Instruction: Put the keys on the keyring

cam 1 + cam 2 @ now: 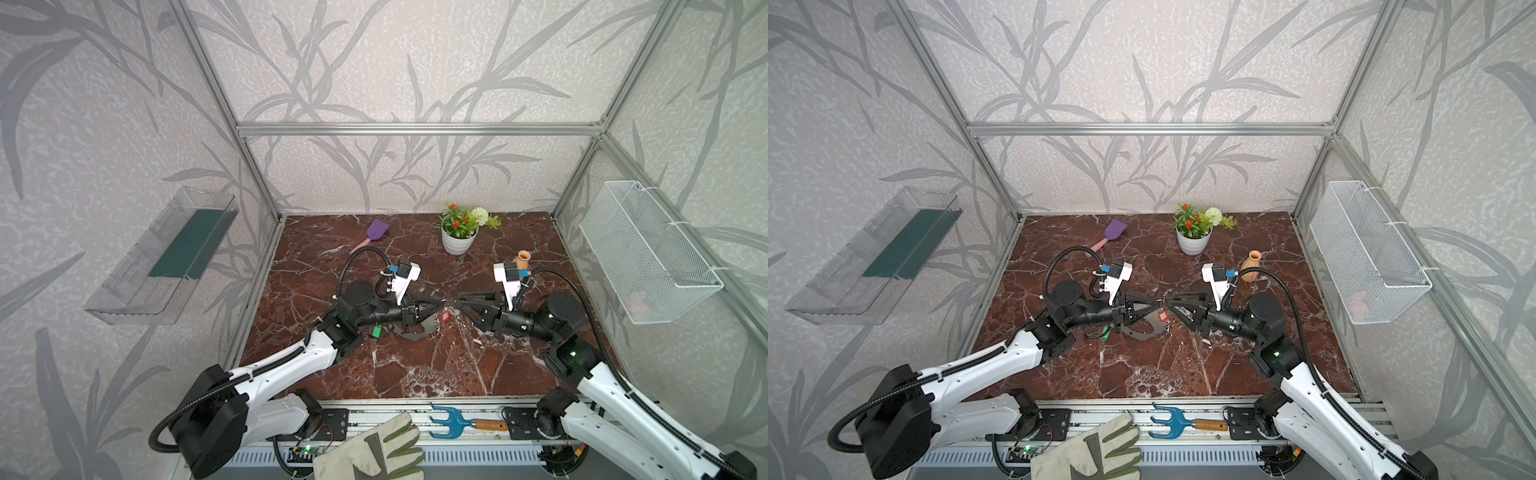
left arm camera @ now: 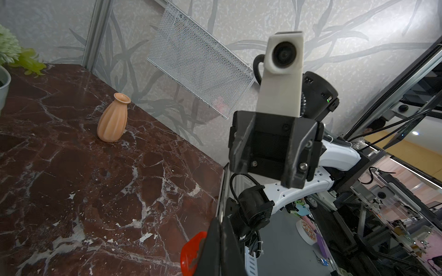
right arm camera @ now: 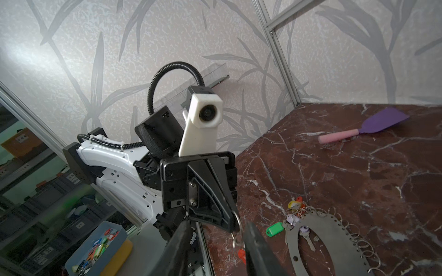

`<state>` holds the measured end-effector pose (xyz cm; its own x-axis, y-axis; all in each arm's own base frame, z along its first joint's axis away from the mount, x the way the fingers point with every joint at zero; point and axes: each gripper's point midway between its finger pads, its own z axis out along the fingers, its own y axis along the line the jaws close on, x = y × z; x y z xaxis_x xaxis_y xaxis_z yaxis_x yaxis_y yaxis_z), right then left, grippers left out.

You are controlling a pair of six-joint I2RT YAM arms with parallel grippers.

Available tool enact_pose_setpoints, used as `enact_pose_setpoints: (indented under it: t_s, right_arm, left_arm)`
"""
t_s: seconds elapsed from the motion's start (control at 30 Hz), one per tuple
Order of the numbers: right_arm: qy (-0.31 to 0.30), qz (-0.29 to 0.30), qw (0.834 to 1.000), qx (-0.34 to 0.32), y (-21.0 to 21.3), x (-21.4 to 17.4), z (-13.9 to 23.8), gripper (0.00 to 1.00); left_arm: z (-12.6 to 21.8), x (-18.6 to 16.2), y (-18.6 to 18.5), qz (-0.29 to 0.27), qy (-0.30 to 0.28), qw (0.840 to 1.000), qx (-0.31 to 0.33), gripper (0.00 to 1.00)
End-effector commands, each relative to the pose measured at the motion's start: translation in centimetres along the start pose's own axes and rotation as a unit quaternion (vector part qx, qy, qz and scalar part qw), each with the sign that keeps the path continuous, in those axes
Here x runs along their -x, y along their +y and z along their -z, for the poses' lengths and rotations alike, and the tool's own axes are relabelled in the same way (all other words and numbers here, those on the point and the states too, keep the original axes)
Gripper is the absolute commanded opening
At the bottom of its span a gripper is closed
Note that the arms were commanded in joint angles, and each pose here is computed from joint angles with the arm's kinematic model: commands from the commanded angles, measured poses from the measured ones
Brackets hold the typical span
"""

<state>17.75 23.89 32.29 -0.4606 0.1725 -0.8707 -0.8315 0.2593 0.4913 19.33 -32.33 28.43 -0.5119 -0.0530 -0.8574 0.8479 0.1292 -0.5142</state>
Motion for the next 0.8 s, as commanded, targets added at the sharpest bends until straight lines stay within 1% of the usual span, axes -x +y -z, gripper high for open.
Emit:
enact_pose_setpoints:
  t_s: [0.0,0.07,0.13,0.3,0.37,0.43,0.5,0.57,0.77]
  right_arm:
    - [0.086,-0.011,0.996,0.005,0.1,-3.1,0.1,0.42]
    - [0.107,-0.017,0.994,0.019,0.4,-3.6,-0.2,0.42]
    - [0.125,-0.017,0.992,0.017,0.3,-4.1,-0.2,0.41]
    - [0.138,-0.013,0.99,0.017,0.3,-4.7,-0.4,0.38]
    - [0.144,-0.015,0.989,0.016,0.1,-5.1,-0.6,0.34]
    - [0.147,-0.014,0.989,0.021,0.3,-5.3,-0.8,0.28]
    - [0.148,-0.013,0.989,0.024,0.4,-5.5,-1.0,0.27]
    - [0.149,-0.01,0.989,0.024,0.4,-5.6,-1.1,0.22]
    - [0.145,-0.009,0.989,0.026,0.5,-5.4,-1.2,0.14]
  left_arm:
    - [0.1,-1.0,-0.8,-0.053,0.051,0.997,-0.008,0.0]
    - [-0.1,-1.2,-1.3,-0.062,0.068,0.995,-0.025,0.0]
    - [-0.3,-1.2,-1.9,-0.068,0.076,0.994,-0.045,0.0]
    - [-0.4,-1.3,-2.7,-0.075,0.087,0.991,-0.072,0.0]
    - [-0.4,-1.3,-3.0,-0.076,0.088,0.99,-0.08,0.0]
    - [-0.4,-1.5,-2.9,-0.074,0.09,0.99,-0.08,0.0]
    - [-0.5,-1.6,-2.8,-0.072,0.093,0.99,-0.081,0.0]
    - [-0.5,-1.7,-3.0,-0.071,0.096,0.989,-0.088,0.0]
    - [-0.6,-2.0,-3.0,-0.069,0.101,0.988,-0.092,0.0]
